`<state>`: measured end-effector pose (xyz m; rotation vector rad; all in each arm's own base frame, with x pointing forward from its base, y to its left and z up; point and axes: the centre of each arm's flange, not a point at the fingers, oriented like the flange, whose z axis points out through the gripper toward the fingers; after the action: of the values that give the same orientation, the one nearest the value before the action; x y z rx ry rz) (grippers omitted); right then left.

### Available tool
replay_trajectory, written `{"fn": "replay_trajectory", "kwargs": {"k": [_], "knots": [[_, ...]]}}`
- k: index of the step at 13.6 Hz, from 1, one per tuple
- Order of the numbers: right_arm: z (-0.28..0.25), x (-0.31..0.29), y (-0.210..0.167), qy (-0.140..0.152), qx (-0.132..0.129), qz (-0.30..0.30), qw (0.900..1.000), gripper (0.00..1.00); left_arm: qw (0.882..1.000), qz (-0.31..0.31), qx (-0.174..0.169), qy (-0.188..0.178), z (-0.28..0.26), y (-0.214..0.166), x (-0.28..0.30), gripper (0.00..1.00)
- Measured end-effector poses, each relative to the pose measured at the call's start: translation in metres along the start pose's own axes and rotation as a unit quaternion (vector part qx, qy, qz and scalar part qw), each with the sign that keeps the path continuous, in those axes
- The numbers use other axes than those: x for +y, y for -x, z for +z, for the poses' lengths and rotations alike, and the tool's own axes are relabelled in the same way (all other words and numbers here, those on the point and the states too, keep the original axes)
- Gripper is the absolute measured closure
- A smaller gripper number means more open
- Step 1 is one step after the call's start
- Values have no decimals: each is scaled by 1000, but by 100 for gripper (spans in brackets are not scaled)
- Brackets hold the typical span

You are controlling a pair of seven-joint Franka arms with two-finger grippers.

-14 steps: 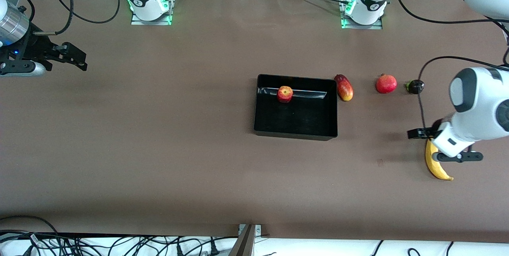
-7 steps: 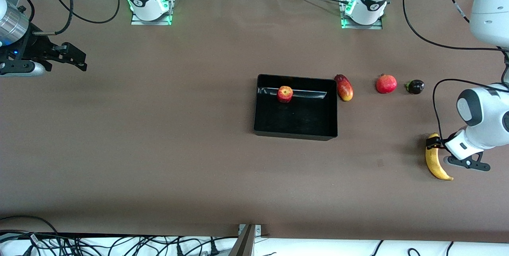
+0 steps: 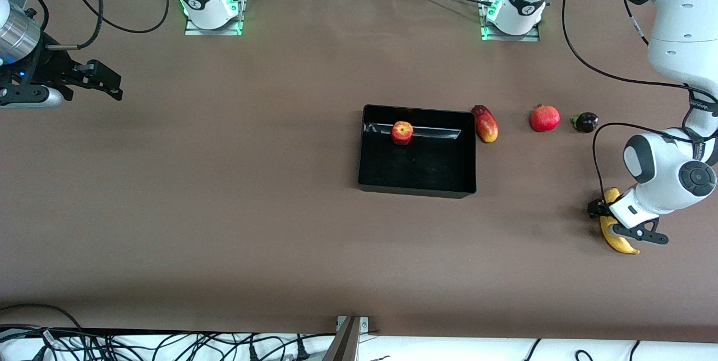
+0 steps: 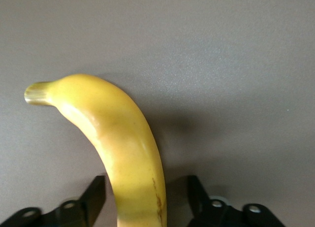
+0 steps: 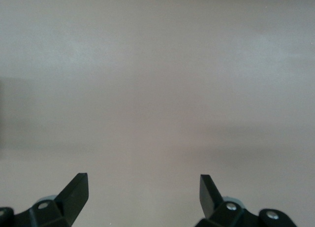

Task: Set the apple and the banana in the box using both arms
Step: 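Lift the banana with the left gripper and carry it toward the box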

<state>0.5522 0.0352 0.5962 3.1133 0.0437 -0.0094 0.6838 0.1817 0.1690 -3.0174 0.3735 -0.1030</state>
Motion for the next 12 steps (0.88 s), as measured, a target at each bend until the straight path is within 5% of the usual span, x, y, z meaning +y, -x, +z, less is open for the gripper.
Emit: {"fn": "replay_trajectory", "kwargs": {"k": [3,7,12], "knots": [[0,0,0,0,1,0,1000,0,1000,-3,-18,5,-18,0,-3,64],[0,0,-1,0,2,0,1000,0,996,-22,-82,27,-106,-2,9,67],[1,0,-1,0,2,1,1000,0,985,-89,-114,92,-228,-20,111,67]]}}
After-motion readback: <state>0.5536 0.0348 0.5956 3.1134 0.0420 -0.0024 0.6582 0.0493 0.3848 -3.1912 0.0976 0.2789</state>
